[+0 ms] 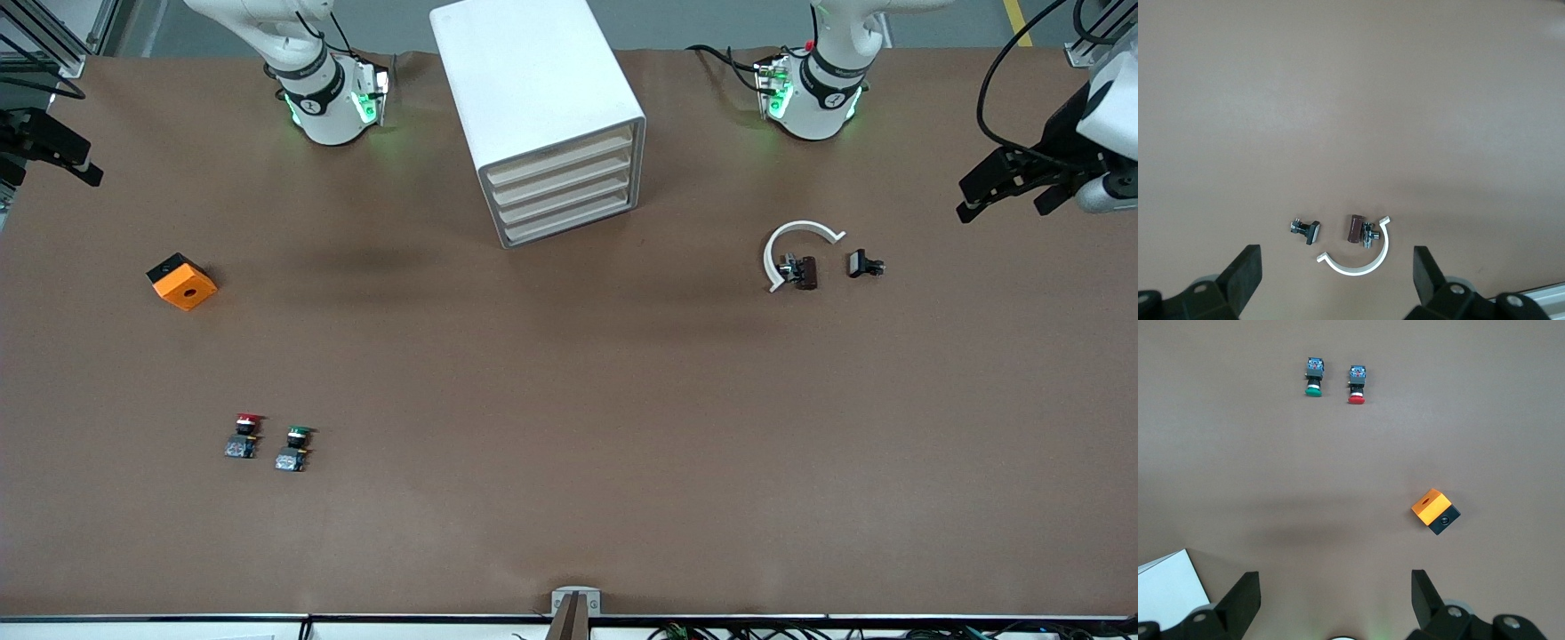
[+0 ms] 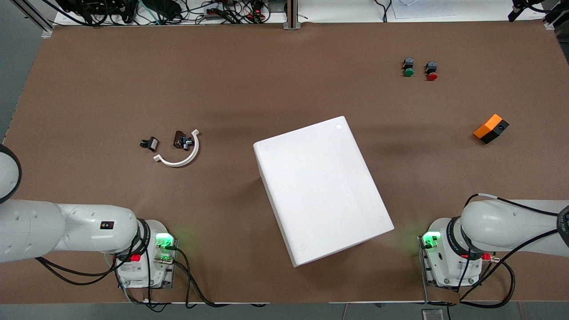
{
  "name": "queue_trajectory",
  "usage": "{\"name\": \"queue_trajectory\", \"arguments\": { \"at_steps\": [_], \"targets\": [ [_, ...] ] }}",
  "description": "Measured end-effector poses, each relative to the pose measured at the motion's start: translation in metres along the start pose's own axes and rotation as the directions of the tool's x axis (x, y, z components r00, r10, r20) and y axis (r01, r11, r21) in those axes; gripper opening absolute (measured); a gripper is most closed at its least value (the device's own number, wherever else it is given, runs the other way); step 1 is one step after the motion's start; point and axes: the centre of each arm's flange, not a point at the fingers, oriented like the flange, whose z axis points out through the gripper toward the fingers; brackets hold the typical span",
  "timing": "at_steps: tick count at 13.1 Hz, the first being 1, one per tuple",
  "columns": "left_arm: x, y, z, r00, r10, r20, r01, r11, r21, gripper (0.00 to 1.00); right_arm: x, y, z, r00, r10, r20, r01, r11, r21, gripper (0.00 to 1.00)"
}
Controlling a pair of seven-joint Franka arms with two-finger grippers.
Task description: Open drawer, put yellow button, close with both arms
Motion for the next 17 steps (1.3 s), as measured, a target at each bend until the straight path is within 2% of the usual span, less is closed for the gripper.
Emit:
{"name": "queue_trajectory", "arguments": {
  "at_steps": [9,17],
  "targets": [
    [0.000,-0.001,-0.007,0.999,0.048,0.002,-0.048,0.999,0.000,1.00,0.000,-0.002,0.000,1.000,-0.005,0.000,0.005,1.000,0.000,1.00],
    [0.006,-0.008,0.011,0.998,0.035,0.057,-0.035,0.999,0.007,1.00,0.000,-0.002,0.000,1.000,-0.004,0.000,0.004,1.000,0.000,1.00]
  ]
}}
